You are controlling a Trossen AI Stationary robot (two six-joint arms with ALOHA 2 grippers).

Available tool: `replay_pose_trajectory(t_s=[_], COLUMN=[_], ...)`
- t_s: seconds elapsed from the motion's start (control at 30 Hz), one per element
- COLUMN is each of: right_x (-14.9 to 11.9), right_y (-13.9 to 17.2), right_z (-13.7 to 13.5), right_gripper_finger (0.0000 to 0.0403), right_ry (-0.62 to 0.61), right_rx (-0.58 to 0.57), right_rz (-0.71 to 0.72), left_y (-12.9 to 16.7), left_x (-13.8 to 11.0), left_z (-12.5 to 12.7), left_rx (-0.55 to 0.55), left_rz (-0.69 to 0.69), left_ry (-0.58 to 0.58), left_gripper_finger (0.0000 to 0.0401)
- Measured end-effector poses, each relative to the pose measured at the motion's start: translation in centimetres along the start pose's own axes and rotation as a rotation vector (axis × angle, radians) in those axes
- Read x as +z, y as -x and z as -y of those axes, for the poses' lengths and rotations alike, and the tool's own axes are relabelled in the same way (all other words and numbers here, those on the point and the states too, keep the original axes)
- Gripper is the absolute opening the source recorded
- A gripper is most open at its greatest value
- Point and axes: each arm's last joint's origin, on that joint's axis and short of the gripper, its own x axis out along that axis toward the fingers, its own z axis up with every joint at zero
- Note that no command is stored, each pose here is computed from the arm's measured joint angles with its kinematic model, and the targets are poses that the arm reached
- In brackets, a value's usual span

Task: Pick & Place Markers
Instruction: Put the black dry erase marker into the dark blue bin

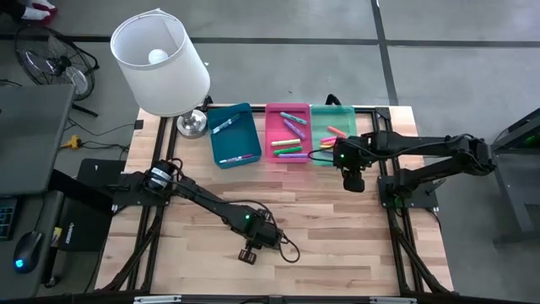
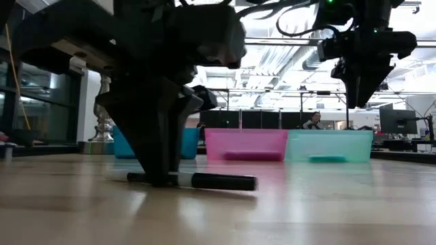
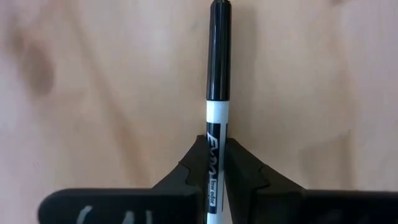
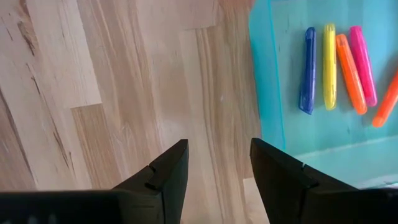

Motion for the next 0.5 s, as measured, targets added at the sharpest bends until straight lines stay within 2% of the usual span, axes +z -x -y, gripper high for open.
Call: replay_pose_trajectory(t_s=[0.1, 0.3, 0.37, 0.5], right_x=[-0.1, -1.2, -1.2, -0.8], right_y=[-0.6, -3.3, -3.4, -3.0], right_z=[-0.5, -1.5, -1.8, -2.4], right_gripper_finger=[0.0161, 0.0161, 0.0161, 0.0161], right_ry=[0.019, 0.034, 0.051, 0.058], right_rx=[0.004, 0.013, 0.011, -0.028], right_rz=[0.004, -0.005, -0.027, 0.016], left_y=[1.2, 3.6, 4.3, 4.7], left_x=[-0.5, -1.6, -2.0, -2.2], left_z=[-0.8, -2.5, -3.0, -3.8], left_rx=[0.043, 0.216, 0.267, 0.313], left_rz=[-0.029, -0.095, -0.12, -0.127], left_ry=[0.023, 0.101, 0.132, 0.163], left_gripper_finger=[0.0021, 0.0019, 0.0019, 0.0019])
